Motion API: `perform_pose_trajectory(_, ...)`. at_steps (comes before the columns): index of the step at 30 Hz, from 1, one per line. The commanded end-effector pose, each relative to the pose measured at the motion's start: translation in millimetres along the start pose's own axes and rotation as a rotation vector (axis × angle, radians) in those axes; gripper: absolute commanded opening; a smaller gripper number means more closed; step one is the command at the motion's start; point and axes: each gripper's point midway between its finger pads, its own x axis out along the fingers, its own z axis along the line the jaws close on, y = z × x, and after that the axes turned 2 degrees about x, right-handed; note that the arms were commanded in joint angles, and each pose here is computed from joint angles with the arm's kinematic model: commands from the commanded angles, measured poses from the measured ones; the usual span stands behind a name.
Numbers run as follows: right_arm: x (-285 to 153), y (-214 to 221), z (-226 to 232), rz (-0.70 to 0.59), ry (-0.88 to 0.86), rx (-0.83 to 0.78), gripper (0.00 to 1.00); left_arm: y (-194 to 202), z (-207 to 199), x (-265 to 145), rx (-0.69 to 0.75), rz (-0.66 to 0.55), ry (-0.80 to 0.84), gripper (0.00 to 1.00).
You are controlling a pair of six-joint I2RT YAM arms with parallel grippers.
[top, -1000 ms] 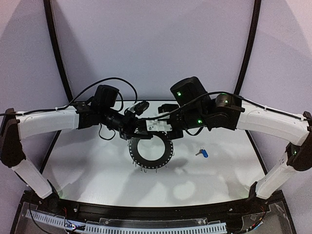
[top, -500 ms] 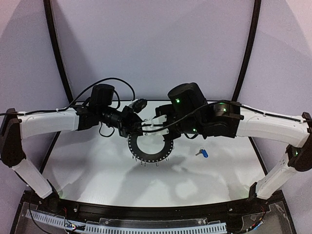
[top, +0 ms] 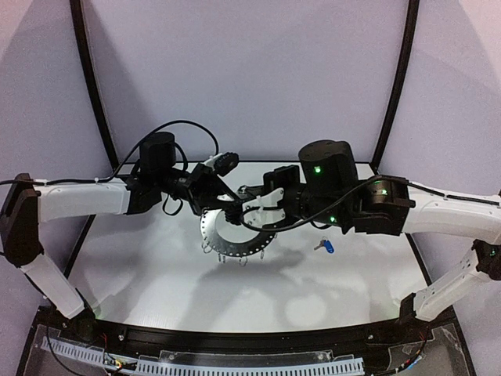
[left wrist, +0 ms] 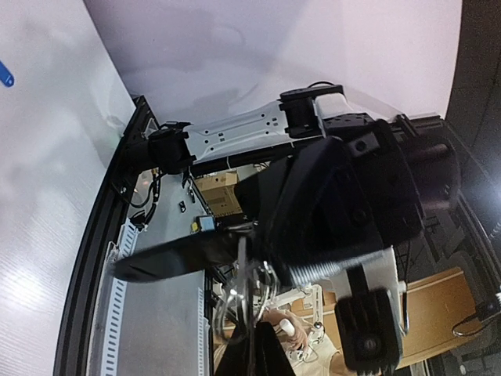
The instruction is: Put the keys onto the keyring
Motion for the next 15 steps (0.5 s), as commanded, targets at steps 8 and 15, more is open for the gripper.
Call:
perform_pose_trajectory(8,-23.6,-35.9,75.9,-0.234,-0.297,0.019,0.00,-60.2,-16.6,-48.2,0.238,-0.301,-0.112,0.01)
perform_pose_trajectory(15,-26.0,-39.2,35.9,-0.296,-0.222,0.223,0.00,-40.7,23.0,-50.5,0.236,-0.212,-0.293,0.01)
